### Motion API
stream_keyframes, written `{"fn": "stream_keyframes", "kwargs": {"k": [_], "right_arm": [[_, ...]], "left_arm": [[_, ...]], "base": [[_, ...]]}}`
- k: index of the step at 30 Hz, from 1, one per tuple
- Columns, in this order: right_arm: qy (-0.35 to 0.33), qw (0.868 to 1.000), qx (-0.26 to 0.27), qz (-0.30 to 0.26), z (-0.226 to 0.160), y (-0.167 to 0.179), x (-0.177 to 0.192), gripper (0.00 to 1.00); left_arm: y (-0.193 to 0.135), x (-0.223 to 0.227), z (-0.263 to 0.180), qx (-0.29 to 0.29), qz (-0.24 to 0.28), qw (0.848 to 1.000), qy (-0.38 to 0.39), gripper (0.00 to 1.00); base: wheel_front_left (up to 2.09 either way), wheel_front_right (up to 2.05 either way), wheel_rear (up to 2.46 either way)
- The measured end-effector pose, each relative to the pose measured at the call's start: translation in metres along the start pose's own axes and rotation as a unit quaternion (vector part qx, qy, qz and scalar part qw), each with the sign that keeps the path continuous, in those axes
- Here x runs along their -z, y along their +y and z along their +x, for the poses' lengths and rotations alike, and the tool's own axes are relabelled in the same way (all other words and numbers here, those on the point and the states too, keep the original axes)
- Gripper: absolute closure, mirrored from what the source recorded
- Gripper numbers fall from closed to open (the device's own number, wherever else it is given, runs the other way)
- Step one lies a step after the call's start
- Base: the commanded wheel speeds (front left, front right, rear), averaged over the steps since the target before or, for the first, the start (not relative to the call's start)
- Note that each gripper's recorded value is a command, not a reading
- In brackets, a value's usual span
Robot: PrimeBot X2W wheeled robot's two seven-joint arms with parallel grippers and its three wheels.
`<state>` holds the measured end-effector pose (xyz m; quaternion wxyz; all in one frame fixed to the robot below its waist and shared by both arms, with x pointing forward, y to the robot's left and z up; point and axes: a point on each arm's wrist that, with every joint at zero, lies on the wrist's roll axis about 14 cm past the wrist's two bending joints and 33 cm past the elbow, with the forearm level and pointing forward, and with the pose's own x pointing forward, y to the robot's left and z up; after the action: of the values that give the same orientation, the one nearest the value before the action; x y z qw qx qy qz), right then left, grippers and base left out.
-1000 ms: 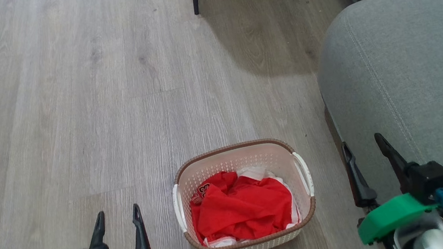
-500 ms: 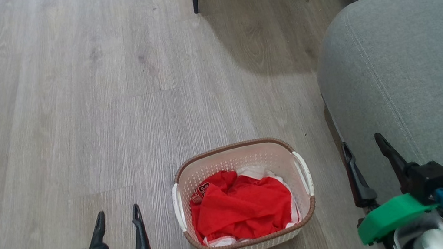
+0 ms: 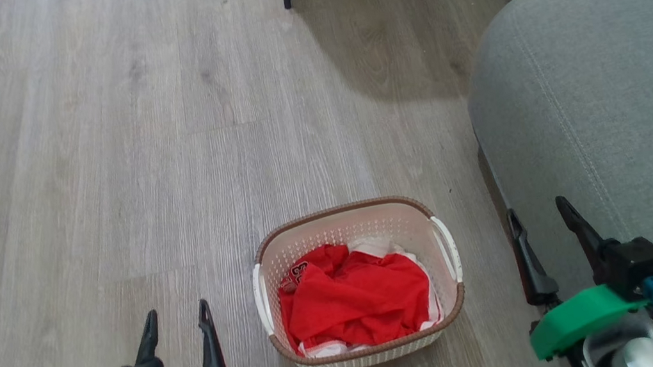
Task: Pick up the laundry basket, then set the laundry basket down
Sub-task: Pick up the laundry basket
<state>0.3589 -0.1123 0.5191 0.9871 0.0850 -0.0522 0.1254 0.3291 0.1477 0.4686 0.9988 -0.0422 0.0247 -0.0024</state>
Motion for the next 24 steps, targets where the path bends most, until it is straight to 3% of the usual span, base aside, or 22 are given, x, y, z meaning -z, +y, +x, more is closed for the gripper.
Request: {"fn": "stream_keyframes", "kwargs": {"k": [10,24], "right_arm": [[0.049,0.999,0.004,-0.002,0.009,-0.007,0.033,0.00],[0.120,0.993,0.001,-0.021,0.081,-0.033,0.098,0.00]], "left_arm": [[-0.009,0.015,0.018,0.013,-0.005,1.000,0.026,0.00],[-0.023,0.073,0.088,0.036,-0.013,0.994,0.106,0.00]], "base": [[0.00,0.00,0.00],[0.00,0.00,0.00]]}}
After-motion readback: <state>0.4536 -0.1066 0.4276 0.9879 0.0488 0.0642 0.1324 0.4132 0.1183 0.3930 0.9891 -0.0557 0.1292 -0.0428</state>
